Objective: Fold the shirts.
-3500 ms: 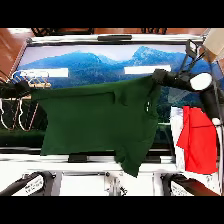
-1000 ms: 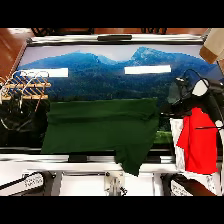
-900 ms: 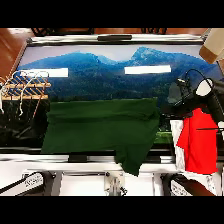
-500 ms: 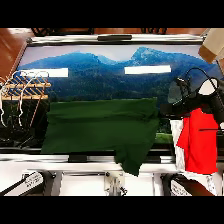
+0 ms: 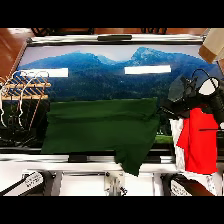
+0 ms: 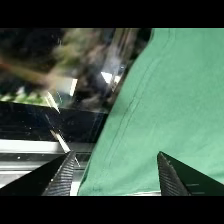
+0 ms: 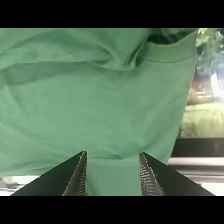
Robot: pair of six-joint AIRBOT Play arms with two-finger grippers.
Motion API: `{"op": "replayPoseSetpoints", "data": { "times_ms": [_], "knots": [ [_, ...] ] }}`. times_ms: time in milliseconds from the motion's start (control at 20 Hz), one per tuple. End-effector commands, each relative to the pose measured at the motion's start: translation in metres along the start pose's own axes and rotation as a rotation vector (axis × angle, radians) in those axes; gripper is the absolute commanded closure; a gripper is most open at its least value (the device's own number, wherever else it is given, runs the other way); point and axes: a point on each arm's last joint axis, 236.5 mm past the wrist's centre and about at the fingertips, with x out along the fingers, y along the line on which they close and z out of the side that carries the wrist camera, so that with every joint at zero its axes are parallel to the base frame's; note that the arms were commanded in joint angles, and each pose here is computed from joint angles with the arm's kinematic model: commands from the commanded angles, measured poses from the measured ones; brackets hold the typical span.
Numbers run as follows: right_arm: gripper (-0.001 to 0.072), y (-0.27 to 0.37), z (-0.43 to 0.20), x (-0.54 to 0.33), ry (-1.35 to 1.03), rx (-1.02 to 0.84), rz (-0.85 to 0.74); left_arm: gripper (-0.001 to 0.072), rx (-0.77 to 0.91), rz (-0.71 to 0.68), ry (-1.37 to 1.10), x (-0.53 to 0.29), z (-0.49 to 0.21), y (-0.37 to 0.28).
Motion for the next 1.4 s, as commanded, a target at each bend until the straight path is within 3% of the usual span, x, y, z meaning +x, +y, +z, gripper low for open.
{"op": "replayPoseSetpoints", "data": {
  "times_ms": [0, 450, 700, 800, 900, 950, 1200, 1350],
  "knots": [
    [0.0283, 0.001, -0.002, 0.0, 0.009, 0.059, 0.005, 0.0092, -0.001, -0.029, 0.034, 0.002, -0.008, -0.006],
    [0.0283, -0.005, -0.022, -0.001, 0.093, 0.008, -0.022, 0.0096, -0.031, -0.033, 0.124, 0.024, -0.041, -0.003],
    [0.0283, -0.008, -0.024, -0.002, 0.101, -0.015, -0.033, 0.0124, 0.035, -0.015, 0.15, 0.037, -0.044, -0.013],
    [0.0283, -0.021, -0.025, -0.002, 0.108, -0.036, -0.086, 0.0481, 0.058, -0.018, 0.171, 0.041, -0.046, -0.018],
    [0.0258, -0.038, -0.029, -0.005, 0.134, -0.115, -0.154, 0.0582, 0.062, -0.03, 0.169, 0.042, -0.045, -0.023],
    [0.0258, -0.047, -0.031, -0.006, 0.145, -0.149, -0.191, 0.0666, 0.059, -0.039, 0.168, 0.042, -0.045, -0.025],
    [0.0257, -0.071, -0.074, 0.042, 0.292, -0.167, -0.179, 0.0674, 0.058, -0.047, 0.18, 0.041, -0.048, -0.027],
    [0.0253, -0.058, -0.101, 0.075, 0.338, -0.102, -0.065, 0.0673, 0.058, -0.049, 0.184, 0.041, -0.049, -0.027]
  ]
}}
